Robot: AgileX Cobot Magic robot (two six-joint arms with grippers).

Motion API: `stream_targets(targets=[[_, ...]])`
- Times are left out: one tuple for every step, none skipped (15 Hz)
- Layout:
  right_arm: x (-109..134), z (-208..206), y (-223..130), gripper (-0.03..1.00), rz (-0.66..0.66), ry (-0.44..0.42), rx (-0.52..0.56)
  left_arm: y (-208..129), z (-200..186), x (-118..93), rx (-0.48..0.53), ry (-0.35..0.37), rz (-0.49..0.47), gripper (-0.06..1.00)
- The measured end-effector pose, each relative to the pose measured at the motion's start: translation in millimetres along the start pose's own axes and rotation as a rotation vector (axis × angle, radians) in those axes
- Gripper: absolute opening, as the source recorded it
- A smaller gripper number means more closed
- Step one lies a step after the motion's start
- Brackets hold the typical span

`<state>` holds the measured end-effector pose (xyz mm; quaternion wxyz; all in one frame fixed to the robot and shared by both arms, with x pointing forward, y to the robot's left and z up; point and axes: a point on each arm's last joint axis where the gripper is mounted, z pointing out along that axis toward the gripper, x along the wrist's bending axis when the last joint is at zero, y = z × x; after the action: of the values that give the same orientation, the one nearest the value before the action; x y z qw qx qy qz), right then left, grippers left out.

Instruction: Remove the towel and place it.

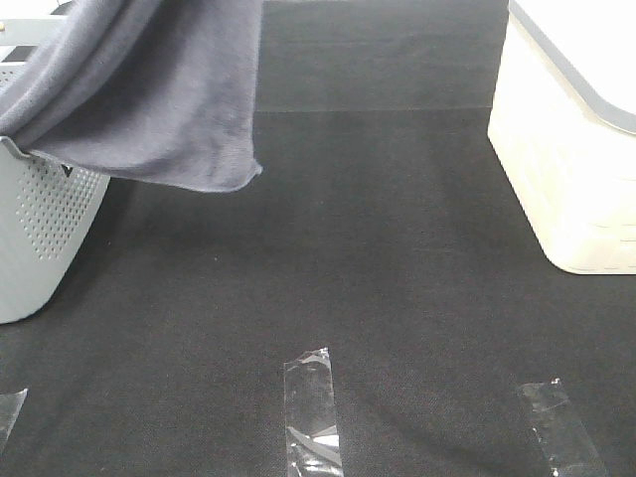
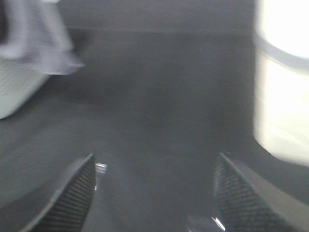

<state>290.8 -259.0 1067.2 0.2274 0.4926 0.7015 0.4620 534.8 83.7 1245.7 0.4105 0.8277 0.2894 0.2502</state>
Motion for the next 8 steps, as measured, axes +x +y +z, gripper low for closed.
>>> stream_targets(targets=[[-0.4, 11.5, 6.1, 0.66, -0.064, 0.076, 0.000, -0.3, 0.0, -3.8, 0.004, -0.041, -0.024, 0.01], [-2.1, 24.3, 13.3, 0.66, -0.106, 0.154, 0.002, -0.7, -0.2, -7.1, 0.009, -0.078, -0.046, 0.01], [-3.6, 36.7, 20.4, 0.66, -0.142, 0.232, -0.016, -1.5, -0.4, -9.6, 0.018, -0.105, -0.059, 0.01], [-3.6, 36.7, 20.4, 0.66, -0.142, 0.232, -0.016, -1.5, -0.4, -9.6, 0.018, -0.105, -0.059, 0.01], [-6.0, 50.0, 25.3, 0.66, -0.206, 0.308, -0.025, -1.4, -0.5, -11.2, 0.018, -0.122, -0.066, 0.01], [-9.0, 65.1, 29.4, 0.66, -0.227, 0.397, -0.036, -1.5, -0.7, -12.4, 0.020, -0.136, -0.069, 0.01], [-11.7, 78.4, 32.2, 0.66, -0.223, 0.475, -0.051, -1.4, -0.9, -13.9, 0.020, -0.152, -0.068, 0.01], [-16.2, 93.4, 34.1, 0.66, -0.193, 0.545, -0.069, -0.3, -1.4, -17.4, 0.009, -0.189, -0.067, 0.01]])
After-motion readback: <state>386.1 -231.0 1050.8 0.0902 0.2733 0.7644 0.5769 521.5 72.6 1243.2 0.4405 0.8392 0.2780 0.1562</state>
